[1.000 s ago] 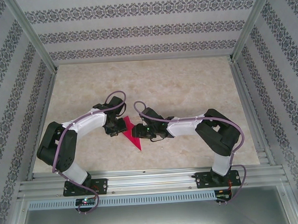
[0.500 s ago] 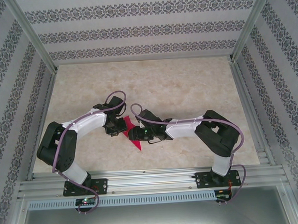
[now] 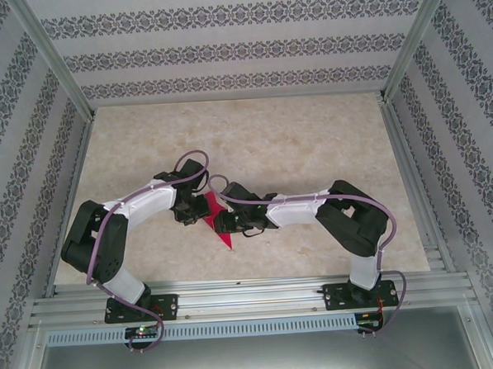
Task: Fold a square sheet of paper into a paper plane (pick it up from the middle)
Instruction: Move a paper plane to the center of the table, then reset both arms
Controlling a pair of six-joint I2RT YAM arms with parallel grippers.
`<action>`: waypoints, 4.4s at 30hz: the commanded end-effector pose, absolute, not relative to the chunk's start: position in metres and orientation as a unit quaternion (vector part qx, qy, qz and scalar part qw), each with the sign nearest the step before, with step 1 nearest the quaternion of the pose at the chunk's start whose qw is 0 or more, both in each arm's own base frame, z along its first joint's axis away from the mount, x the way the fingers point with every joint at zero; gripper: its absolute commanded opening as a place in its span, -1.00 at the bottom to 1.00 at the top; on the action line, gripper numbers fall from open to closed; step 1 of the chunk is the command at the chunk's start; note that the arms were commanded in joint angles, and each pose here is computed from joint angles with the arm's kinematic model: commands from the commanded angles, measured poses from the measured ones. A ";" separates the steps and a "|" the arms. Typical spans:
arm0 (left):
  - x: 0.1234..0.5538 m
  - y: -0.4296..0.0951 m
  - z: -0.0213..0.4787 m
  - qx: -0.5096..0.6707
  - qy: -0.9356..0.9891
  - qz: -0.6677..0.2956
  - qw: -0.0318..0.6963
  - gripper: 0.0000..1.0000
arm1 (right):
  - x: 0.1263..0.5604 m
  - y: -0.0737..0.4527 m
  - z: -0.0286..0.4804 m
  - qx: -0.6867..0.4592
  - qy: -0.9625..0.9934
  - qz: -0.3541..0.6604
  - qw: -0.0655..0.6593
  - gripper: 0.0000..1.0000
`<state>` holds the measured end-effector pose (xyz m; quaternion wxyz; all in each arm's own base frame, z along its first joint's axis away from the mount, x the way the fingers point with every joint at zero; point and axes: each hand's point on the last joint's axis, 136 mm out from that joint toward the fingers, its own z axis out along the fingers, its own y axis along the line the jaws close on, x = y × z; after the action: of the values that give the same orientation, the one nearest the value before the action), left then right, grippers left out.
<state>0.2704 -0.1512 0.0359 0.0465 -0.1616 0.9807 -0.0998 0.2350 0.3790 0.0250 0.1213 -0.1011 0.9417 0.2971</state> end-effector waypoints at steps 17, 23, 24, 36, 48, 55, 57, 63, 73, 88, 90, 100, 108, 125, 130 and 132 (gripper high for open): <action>0.275 -0.126 0.081 -0.189 0.964 -0.105 0.155 -0.20 | 0.243 0.376 0.040 -0.125 0.951 0.237 0.154 -0.81; 0.270 -0.088 0.105 -0.230 0.945 -0.075 0.221 -0.14 | 0.275 0.315 0.073 -0.087 0.968 0.098 0.214 -0.88; 0.269 -0.082 0.107 -0.238 0.942 -0.073 0.226 -0.14 | 0.281 0.305 0.075 -0.077 0.970 0.083 0.213 -0.88; 0.260 -0.056 0.110 -0.257 0.933 -0.072 0.241 -0.10 | 0.333 0.276 0.055 -0.010 0.985 0.065 0.159 -0.79; 0.257 -0.055 0.113 -0.252 0.931 -0.079 0.251 -0.07 | 0.330 0.273 0.011 0.003 0.993 0.043 0.106 -0.55; 0.258 -0.058 0.111 -0.251 0.932 -0.085 0.249 -0.06 | 0.318 0.267 -0.014 0.025 0.996 0.029 0.076 -0.44; 0.258 -0.056 0.112 -0.251 0.931 -0.083 0.251 -0.05 | 0.314 0.263 -0.018 0.040 0.997 0.020 0.069 -0.43; 0.262 -0.049 0.125 -0.241 0.928 -0.066 0.277 0.00 | 0.327 0.284 0.034 0.025 0.991 0.059 0.118 -0.23; 0.272 -0.031 0.163 -0.222 0.908 -0.033 0.354 0.16 | 0.336 0.268 0.143 0.018 0.971 0.092 0.220 0.19; 0.310 0.072 0.157 -0.271 0.835 0.172 0.448 1.00 | 0.324 -0.008 0.178 0.152 0.844 -0.137 0.496 0.77; 0.325 0.075 0.155 -0.248 0.824 0.187 0.473 1.00 | 0.329 -0.020 0.152 0.140 0.851 -0.130 0.489 0.76; 0.379 0.049 0.136 -0.128 0.811 0.132 0.556 1.00 | 0.385 0.017 0.123 0.003 0.838 -0.053 0.543 0.78; 0.385 0.026 0.097 -0.069 0.808 0.074 0.581 1.00 | 0.385 0.022 0.109 -0.037 0.790 0.024 0.611 0.81; 0.394 0.029 0.086 -0.069 0.823 0.071 0.560 1.00 | 0.394 -0.010 0.108 0.049 0.802 -0.047 0.593 0.96; 0.393 0.028 0.085 -0.068 0.823 0.071 0.559 1.00 | 0.394 -0.011 0.108 0.049 0.802 -0.047 0.594 0.95; 0.394 0.028 0.085 -0.069 0.823 0.071 0.559 1.00 | 0.394 -0.011 0.107 0.049 0.803 -0.047 0.592 0.95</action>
<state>0.3852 0.0268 0.0668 0.5306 -0.0718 0.8415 0.0721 0.3892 -0.0120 0.0927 0.5714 0.0400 0.8181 -0.0504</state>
